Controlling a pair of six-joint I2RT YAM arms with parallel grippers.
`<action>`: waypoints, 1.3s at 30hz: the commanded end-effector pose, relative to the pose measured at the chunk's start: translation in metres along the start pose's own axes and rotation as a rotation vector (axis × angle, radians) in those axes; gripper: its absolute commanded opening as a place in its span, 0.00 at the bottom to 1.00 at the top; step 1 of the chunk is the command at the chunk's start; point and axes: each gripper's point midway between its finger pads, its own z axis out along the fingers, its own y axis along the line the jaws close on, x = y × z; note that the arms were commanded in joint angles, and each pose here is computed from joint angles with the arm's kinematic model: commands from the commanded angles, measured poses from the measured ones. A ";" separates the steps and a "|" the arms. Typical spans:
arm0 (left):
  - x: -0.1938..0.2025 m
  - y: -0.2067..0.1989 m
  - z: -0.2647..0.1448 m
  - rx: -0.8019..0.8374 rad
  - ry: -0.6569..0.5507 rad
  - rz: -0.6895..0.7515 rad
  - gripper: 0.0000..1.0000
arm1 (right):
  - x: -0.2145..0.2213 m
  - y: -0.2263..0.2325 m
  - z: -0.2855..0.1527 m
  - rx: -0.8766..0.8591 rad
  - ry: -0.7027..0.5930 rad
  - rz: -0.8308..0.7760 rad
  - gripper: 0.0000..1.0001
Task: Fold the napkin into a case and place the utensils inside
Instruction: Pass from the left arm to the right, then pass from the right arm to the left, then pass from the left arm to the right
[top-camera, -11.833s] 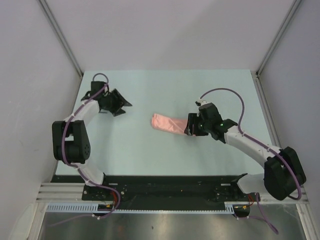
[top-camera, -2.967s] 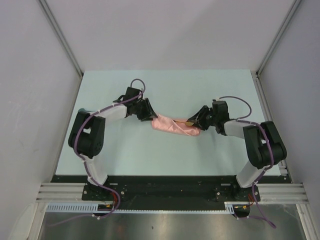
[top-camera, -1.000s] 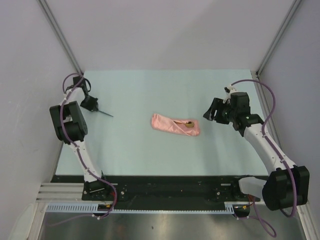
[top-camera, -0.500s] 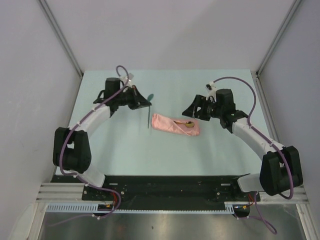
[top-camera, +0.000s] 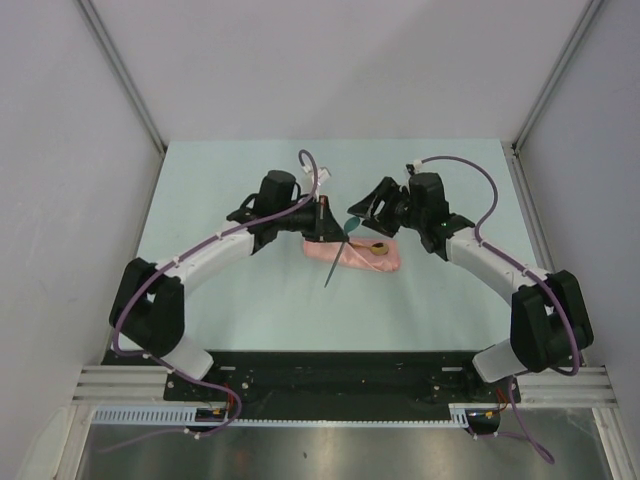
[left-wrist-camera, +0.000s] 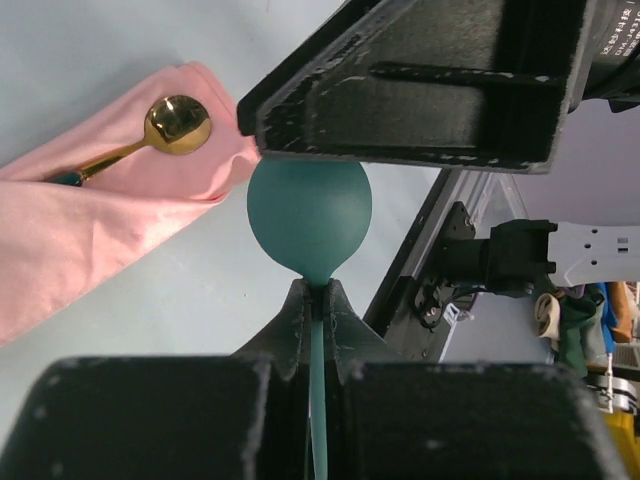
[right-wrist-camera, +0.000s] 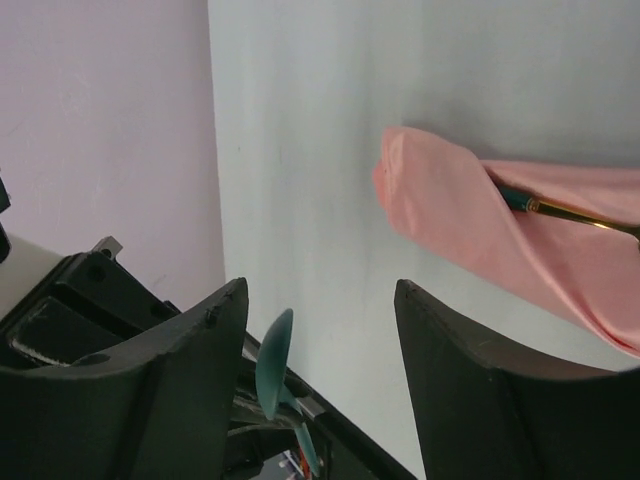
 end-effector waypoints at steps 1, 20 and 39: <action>-0.009 -0.002 0.007 -0.012 -0.047 0.081 0.00 | -0.005 0.016 0.009 -0.039 -0.040 0.043 0.61; 0.028 0.023 0.008 -0.472 -0.048 0.289 0.68 | -0.004 -0.018 -0.016 0.041 -0.086 0.529 0.00; 0.051 -0.052 -0.024 0.291 0.173 -0.068 0.00 | -0.047 -0.013 -0.079 -0.256 -0.114 -0.418 0.78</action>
